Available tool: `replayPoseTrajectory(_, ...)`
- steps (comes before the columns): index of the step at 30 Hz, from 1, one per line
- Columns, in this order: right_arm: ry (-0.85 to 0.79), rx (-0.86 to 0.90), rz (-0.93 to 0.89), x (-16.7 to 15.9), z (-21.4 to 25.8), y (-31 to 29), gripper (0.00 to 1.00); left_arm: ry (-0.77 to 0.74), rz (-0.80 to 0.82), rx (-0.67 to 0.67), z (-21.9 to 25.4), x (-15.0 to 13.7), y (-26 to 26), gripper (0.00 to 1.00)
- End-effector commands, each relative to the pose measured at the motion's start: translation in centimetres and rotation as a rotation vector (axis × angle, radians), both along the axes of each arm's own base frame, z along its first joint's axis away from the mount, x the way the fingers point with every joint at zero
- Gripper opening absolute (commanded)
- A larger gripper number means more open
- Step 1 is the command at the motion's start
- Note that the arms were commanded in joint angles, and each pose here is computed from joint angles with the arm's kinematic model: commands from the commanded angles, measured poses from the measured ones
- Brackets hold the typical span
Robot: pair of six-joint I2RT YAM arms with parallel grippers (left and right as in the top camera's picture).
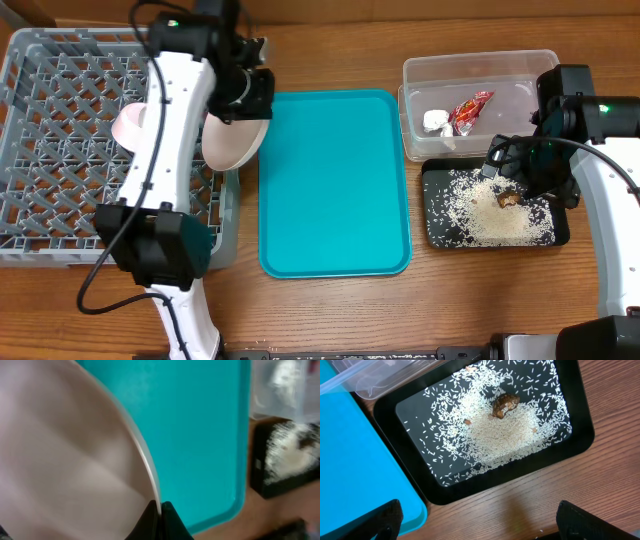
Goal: Sort waste into correct bins and load items into the dishwasher
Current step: 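Lift the white plate and stand it upright in the rack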
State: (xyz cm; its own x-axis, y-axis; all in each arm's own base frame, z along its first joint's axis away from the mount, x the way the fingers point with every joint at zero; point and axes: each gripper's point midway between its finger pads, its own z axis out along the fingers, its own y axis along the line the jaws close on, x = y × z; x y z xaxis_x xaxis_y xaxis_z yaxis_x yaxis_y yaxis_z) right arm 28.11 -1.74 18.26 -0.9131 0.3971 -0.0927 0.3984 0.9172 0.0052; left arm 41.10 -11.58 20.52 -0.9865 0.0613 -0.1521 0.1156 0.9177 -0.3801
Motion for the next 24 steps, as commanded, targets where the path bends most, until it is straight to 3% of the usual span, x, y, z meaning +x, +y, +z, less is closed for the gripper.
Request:
replayPoseTrajectory(1,-0.041,0.003,0.002,0.3,1.1,0.0,1.00,-0.083,-0.157,-0.264,4.3,-1.2,-2.6,0.04)
replayPoseTrajectory(5,-0.039,0.003,0.002,0.2,1.1,0.0,1.00,-0.107,-0.196,-0.431,6.2,-1.8,-2.1,0.04)
replayPoseTrajectory(12,-0.038,0.004,0.002,0.2,1.1,0.0,1.00,-0.142,-0.175,-0.568,6.8,-2.0,1.5,0.04)
replayPoseTrajectory(24,-0.031,0.004,0.001,0.0,1.1,0.0,1.00,-0.098,-0.033,-0.650,2.0,-2.1,6.8,0.04)
